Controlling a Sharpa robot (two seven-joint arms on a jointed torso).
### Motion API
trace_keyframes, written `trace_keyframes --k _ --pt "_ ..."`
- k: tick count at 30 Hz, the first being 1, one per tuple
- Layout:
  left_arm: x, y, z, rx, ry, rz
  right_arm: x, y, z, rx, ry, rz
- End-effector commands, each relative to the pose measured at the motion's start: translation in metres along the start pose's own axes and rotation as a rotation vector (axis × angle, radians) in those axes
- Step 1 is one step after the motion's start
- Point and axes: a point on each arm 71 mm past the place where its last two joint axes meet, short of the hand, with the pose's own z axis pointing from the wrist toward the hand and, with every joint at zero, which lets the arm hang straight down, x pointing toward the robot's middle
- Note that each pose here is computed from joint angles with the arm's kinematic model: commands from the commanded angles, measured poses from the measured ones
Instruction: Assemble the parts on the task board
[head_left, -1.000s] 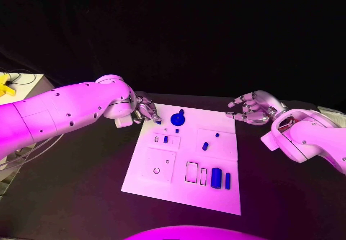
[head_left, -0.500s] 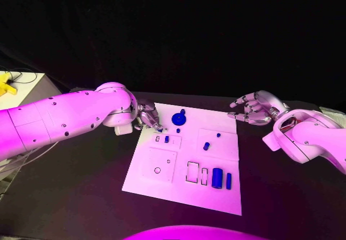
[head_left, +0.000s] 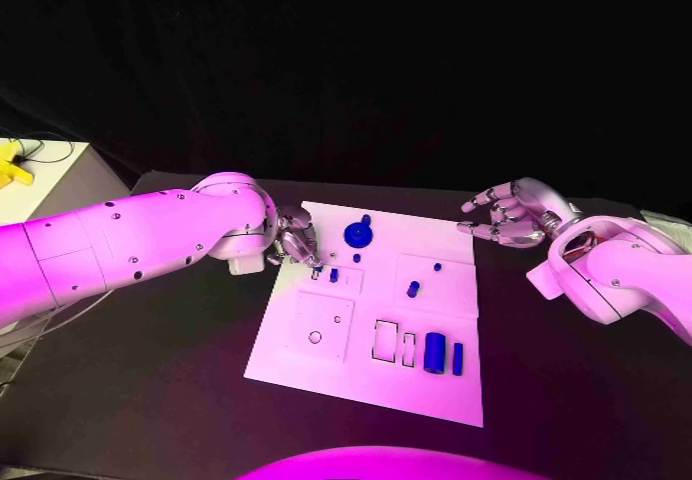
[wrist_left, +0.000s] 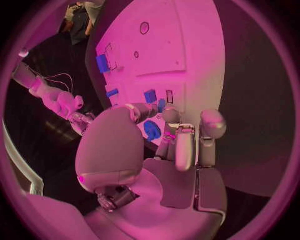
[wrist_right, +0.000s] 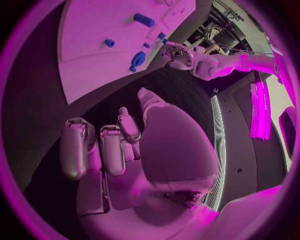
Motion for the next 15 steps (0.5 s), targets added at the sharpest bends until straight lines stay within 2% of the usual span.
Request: trace_keyframes --k 1,15 --pt "0.0032 -0.0007 0.0001 -0.008 0.029 0.057 0.0003 0.0006 -0.0004 -0.010 0.004 -0.004" --pt "0.0047 0.0003 0.0001 -0.020 0.044 0.089 -0.0001 0.0002 -0.0007 -0.009 0.004 -0.004"
